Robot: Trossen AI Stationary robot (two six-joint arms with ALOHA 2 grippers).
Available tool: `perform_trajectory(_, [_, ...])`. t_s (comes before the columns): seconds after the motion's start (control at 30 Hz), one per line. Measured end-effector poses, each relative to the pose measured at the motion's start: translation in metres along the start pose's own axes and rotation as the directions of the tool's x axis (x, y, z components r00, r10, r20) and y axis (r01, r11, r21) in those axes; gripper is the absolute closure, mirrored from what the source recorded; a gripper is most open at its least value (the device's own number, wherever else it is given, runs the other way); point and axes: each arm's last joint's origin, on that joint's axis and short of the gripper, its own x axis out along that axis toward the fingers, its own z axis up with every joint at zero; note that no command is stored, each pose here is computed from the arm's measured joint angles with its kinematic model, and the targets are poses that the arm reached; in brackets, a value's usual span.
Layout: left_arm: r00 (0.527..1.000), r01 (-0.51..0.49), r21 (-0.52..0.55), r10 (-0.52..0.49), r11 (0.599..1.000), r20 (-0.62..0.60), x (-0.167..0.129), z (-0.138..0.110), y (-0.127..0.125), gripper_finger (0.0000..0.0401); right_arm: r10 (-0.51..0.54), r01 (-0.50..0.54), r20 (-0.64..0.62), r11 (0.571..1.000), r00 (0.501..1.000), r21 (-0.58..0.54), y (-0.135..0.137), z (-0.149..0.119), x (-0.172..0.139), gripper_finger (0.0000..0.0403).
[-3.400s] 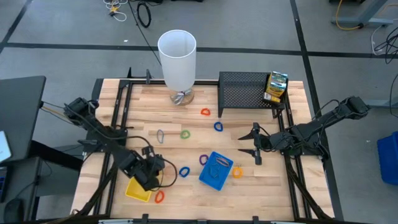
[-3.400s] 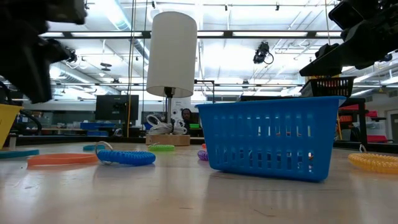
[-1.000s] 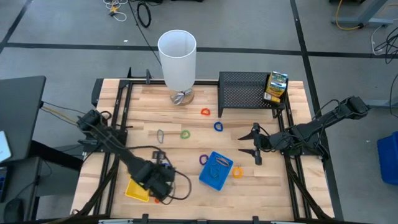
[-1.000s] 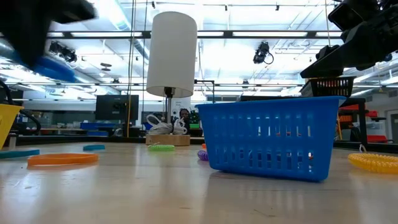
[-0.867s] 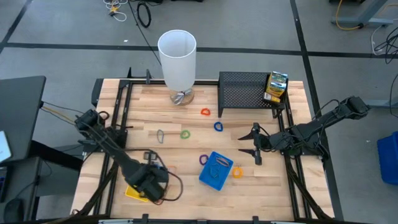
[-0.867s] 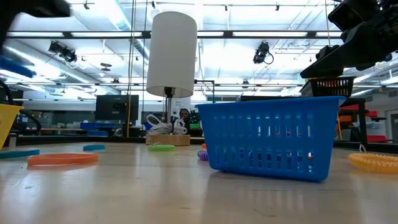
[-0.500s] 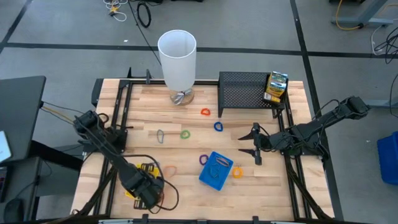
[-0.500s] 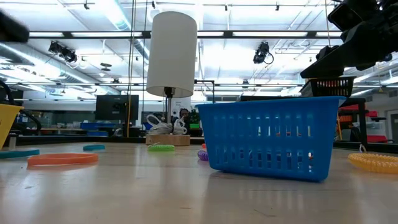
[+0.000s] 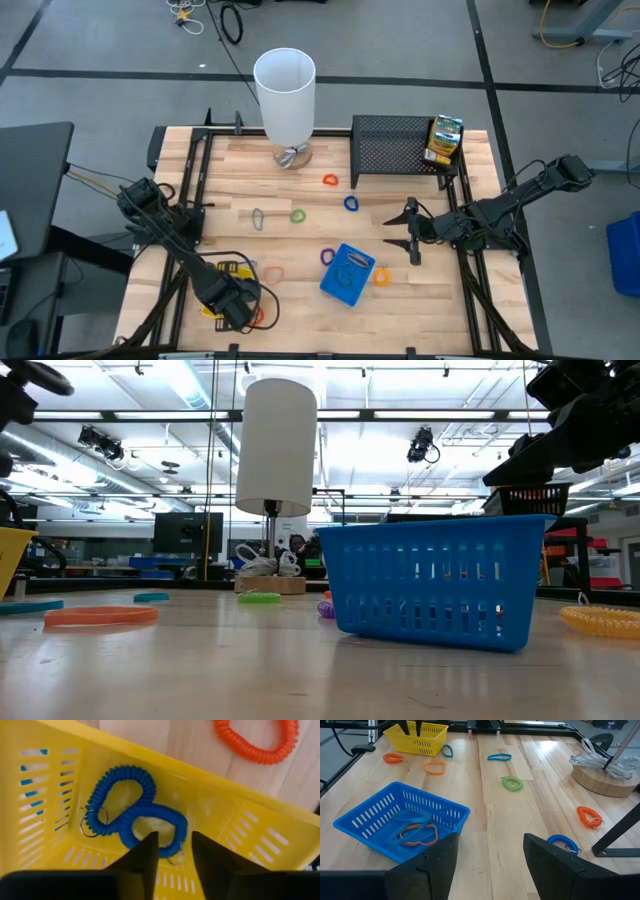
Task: Pick & Place Office Desk Supplies
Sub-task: Put the blue spring keychain into the yellow bin, then put the green spring rubber band into the yellow bin
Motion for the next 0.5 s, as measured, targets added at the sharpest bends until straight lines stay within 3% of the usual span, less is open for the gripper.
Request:
perform_trajectory(0.27, [1.000,0.007,-0.020,-0.007,1.000,-0.005,-0.001,0.000,0.000,0.0182,0.000,0.000,0.000,1.000,1.000,0.000,0.000,0.000,0.000,0.0168])
perform_trajectory(0.4, [0.999,0.008,-0.010,-0.008,1.000,0.042,-0.011,-0.001,0.003,0.0163,0.001,-0.001,0.000,1.000,1.000,0.000,0.000,0.000,0.000,0.0168])
perform_trajectory(0.5, [0.988,-0.012,0.001,0.012,1.000,0.155,-0.025,-0.003,0.006,0.0161,0.001,-0.001,0.000,1.000,1.000,0.000,0.000,0.000,0.000,0.0168])
